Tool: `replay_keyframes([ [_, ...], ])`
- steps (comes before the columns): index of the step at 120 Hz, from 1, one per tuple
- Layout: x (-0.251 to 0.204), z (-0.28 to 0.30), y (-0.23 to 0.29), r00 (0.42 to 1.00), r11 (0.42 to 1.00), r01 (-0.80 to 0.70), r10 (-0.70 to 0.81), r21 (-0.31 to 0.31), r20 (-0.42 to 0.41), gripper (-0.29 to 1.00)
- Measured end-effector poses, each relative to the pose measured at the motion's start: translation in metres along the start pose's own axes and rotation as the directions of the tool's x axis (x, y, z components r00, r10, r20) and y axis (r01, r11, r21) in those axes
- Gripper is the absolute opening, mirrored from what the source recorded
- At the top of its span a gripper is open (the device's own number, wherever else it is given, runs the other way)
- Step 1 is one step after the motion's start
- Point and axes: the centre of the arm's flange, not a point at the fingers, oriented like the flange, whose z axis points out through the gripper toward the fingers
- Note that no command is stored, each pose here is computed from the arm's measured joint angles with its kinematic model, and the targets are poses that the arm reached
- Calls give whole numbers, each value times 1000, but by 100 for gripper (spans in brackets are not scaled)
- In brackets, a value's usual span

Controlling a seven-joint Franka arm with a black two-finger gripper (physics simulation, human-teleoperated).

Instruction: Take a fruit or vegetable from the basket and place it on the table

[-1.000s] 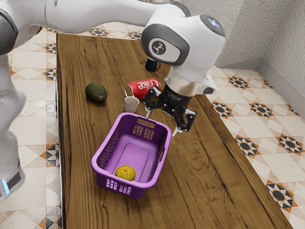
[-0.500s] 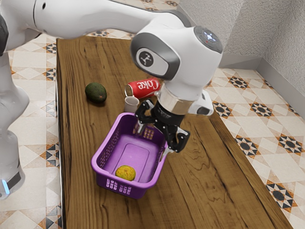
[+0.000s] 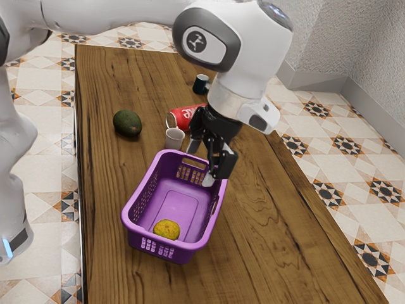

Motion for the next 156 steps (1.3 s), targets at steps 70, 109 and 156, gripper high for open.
replay_keyframes([
  [70, 37, -8, 8, 999, 989, 25, -28, -148, -17, 70],
  [109, -137, -28, 106, 983, 982, -168, 160, -83, -93, 70],
  [156, -103, 33, 51, 995, 995, 97, -97, -23, -14, 70],
])
